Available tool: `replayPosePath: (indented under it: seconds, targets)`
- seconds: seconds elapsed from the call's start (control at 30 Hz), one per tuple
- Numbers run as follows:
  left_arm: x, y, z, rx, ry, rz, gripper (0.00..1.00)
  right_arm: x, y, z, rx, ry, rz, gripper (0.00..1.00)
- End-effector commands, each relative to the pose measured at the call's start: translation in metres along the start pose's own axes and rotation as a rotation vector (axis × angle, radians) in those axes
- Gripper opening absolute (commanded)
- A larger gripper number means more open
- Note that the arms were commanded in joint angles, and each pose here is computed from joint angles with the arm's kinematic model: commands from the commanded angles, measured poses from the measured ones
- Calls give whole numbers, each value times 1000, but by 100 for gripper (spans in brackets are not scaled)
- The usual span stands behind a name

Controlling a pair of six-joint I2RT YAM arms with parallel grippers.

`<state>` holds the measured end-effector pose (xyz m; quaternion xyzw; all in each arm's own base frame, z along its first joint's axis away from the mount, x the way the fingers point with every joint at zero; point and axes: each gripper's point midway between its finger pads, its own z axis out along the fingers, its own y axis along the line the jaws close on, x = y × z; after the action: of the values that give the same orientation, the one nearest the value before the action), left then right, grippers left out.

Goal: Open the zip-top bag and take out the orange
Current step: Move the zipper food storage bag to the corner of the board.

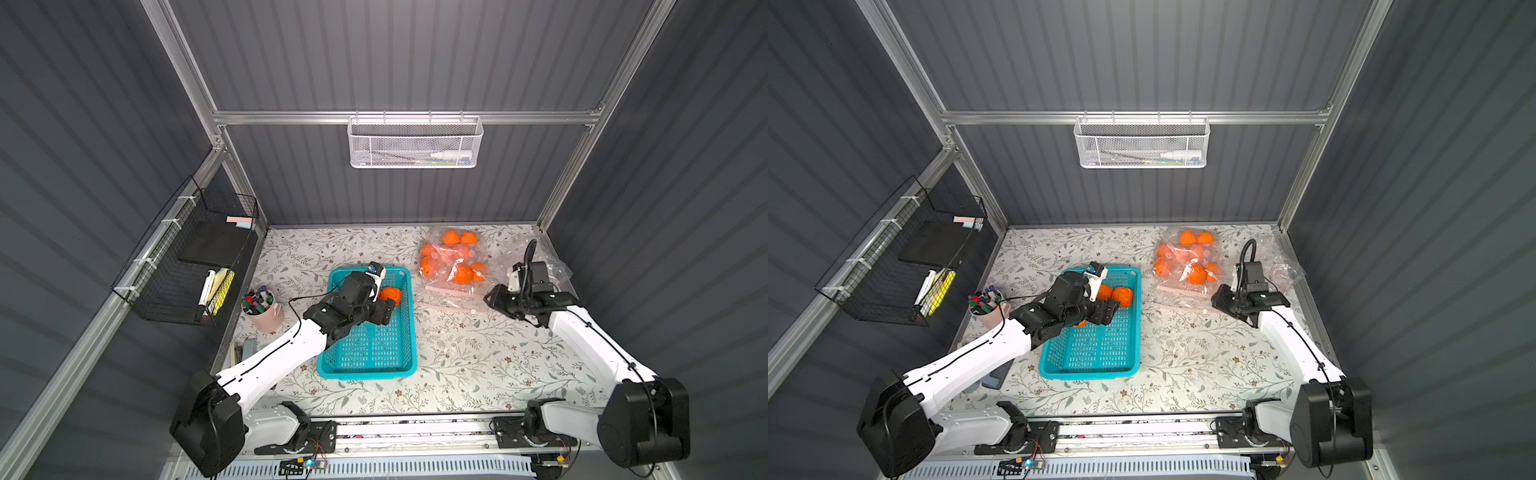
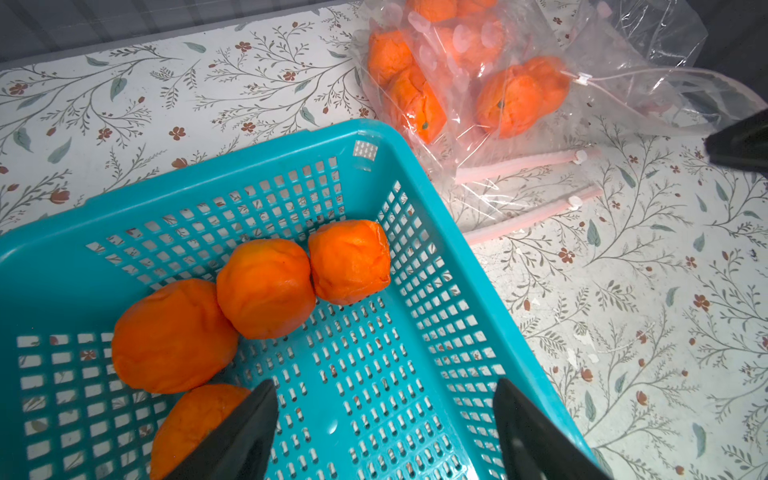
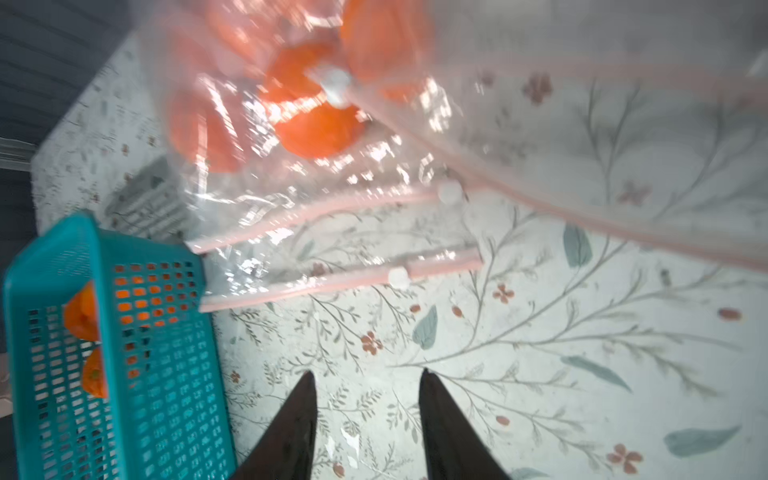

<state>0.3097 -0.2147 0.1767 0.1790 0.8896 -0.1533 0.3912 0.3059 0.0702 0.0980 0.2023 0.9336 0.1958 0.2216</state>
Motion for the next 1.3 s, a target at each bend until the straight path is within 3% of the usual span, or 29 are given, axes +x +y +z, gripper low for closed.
replayPosePath:
  seconds: [0.0, 0.1, 0.23, 0.5, 0.9, 1.1, 1.27]
  targets:
    - [-1, -1, -3, 16, -12, 9, 83, 1, -4, 23, -38, -15, 169, 43]
    - [-3, -2, -5, 17, -16, 16, 83, 1, -9, 39, -15, 20, 217, 43]
    - [0, -1, -6, 14, -15, 13, 83, -14, -39, 56, 86, -34, 279, 43]
    - [1, 0, -5, 11, -9, 17, 83, -43, -85, 71, 110, -92, 409, 43]
    - [3, 0, 0, 8, 7, 25, 82, -66, -57, 118, -93, 23, 492, 43]
    - [6, 1, 1, 4, 12, 27, 83, -59, -48, 114, -159, 38, 532, 39]
    - [6, 1, 2, 4, 14, 26, 82, -48, -52, 106, -136, 44, 526, 47]
